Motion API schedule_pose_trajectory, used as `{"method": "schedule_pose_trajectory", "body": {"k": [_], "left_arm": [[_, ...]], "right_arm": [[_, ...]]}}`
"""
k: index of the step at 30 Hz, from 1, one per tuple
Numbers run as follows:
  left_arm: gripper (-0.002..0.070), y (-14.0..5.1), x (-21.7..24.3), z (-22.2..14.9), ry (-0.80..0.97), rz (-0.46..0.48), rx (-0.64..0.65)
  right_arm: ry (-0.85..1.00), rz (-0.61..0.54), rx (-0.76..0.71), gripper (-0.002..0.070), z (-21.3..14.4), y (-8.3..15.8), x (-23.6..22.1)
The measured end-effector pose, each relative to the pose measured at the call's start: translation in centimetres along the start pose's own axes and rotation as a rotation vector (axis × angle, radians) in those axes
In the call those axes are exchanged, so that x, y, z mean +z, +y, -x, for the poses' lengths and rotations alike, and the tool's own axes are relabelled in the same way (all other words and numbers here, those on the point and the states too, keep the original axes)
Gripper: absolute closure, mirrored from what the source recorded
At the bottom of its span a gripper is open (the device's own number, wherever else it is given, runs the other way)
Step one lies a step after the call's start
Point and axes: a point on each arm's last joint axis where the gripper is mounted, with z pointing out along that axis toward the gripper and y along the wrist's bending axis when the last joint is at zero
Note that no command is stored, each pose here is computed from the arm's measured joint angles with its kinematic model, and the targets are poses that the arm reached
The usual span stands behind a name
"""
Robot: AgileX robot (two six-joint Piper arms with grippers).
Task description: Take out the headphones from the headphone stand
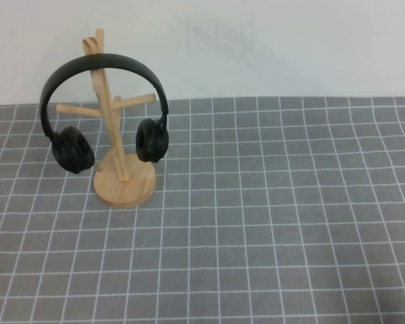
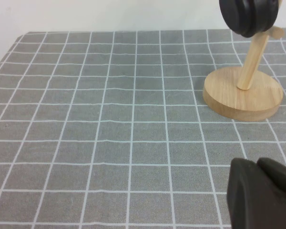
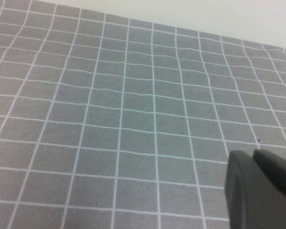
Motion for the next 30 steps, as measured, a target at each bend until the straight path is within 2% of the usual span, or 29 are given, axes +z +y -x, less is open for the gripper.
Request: {"method": "schedule_pose_trajectory", "body": {"k": [27,30], "left_arm": [[0.0679,0.05,0.0,0.03,-0.003,0.006,0.015],[0.0679,-0.01,0.0,0.1,-0.011,-0.001,-0.013]], "right_arm": [[0.0,0.0,0.0,0.0685,0.0,0.0,0.0],[0.0,0.0,0.0,0.0685,0.0,0.0,0.0]]}}
